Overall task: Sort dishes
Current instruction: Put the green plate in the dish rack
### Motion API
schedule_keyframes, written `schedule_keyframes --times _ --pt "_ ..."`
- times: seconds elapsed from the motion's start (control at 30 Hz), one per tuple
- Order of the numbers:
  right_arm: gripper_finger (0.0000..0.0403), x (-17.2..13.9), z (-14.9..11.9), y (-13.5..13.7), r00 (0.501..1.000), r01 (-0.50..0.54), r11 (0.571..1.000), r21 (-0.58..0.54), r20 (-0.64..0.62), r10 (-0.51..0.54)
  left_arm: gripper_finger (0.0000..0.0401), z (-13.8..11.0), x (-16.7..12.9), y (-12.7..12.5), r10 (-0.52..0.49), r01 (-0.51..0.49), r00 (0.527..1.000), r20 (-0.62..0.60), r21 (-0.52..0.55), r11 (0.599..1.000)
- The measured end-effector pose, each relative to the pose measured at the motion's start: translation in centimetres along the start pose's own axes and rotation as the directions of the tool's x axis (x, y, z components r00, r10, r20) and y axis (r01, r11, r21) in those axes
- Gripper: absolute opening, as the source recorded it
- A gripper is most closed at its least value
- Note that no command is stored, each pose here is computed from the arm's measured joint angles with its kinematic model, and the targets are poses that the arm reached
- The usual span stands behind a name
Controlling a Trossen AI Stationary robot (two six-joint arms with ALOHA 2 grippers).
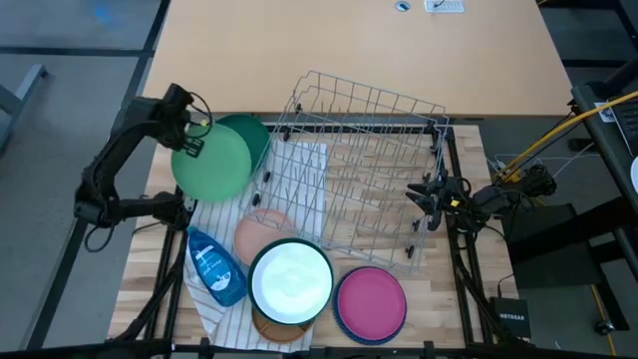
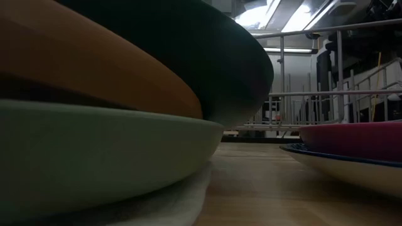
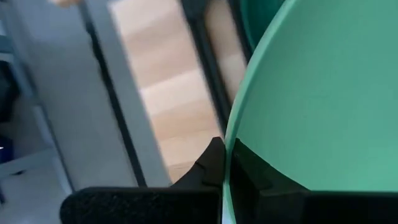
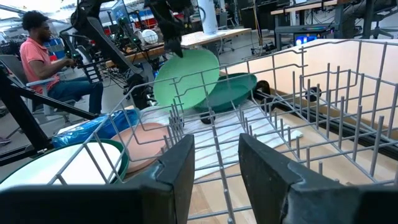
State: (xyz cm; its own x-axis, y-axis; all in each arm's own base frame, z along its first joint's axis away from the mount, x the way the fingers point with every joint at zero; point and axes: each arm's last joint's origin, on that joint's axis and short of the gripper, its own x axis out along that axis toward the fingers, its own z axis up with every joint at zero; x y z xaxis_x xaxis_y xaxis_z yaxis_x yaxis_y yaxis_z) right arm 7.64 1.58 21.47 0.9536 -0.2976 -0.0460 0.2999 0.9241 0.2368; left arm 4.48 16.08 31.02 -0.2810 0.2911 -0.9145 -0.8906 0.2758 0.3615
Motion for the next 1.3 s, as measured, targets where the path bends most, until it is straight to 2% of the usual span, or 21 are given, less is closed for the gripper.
schedule_keyframes --times 0.1,0.37,0.5,0.67,0.83,0.97,1.17,1.3 --pt "0.0129 0.0 0.0 0.0 1.0 0.0 1.0 0.001 0.001 0.0 0.0 -0.4 -2.1 0.9 0.042 -0.04 0.997 0.06 -0.027 0.999" --pt "0.0129 0.0 0.1 0.0 1.0 0.005 1.0 0.031 0.012 -0.005 0.0 -1.6 -7.2 2.9 0.08 -0.044 0.96 0.268 -0.137 0.99" --pt "0.0129 0.0 0.2 -0.1 0.998 0.05 0.995 0.082 0.026 -0.052 0.0 -2.5 -9.4 3.7 0.099 -0.027 0.927 0.362 -0.197 0.98" --pt "0.0129 0.0 0.4 -0.4 0.986 0.137 0.974 0.179 0.065 -0.151 0.0 -3.4 -11.6 4.5 0.127 0.033 0.862 0.49 -0.305 0.952" --pt "0.0129 -0.2 1.7 -0.3 0.967 0.138 0.933 0.332 0.161 -0.2 0.0 -3.8 -12.9 5.0 0.145 0.129 0.782 0.606 -0.385 0.914" --pt "0.0129 -0.4 3.0 -0.3 0.942 0.095 0.886 0.454 0.246 -0.228 0.0 -3.5 -13.8 5.1 0.112 0.249 0.705 0.7 -0.393 0.885" --pt "0.0129 -1.1 4.6 -0.8 0.866 0.105 0.761 0.64 0.317 -0.386 0.0 -2.3 -15.0 4.3 0.009 0.406 0.578 0.816 -0.296 0.865" --pt "0.0129 -1.5 5.4 -1.0 0.845 0.054 0.706 0.706 0.345 -0.41 0.0 -0.9 -15.5 3.1 -0.06 0.451 0.497 0.866 -0.199 0.87"
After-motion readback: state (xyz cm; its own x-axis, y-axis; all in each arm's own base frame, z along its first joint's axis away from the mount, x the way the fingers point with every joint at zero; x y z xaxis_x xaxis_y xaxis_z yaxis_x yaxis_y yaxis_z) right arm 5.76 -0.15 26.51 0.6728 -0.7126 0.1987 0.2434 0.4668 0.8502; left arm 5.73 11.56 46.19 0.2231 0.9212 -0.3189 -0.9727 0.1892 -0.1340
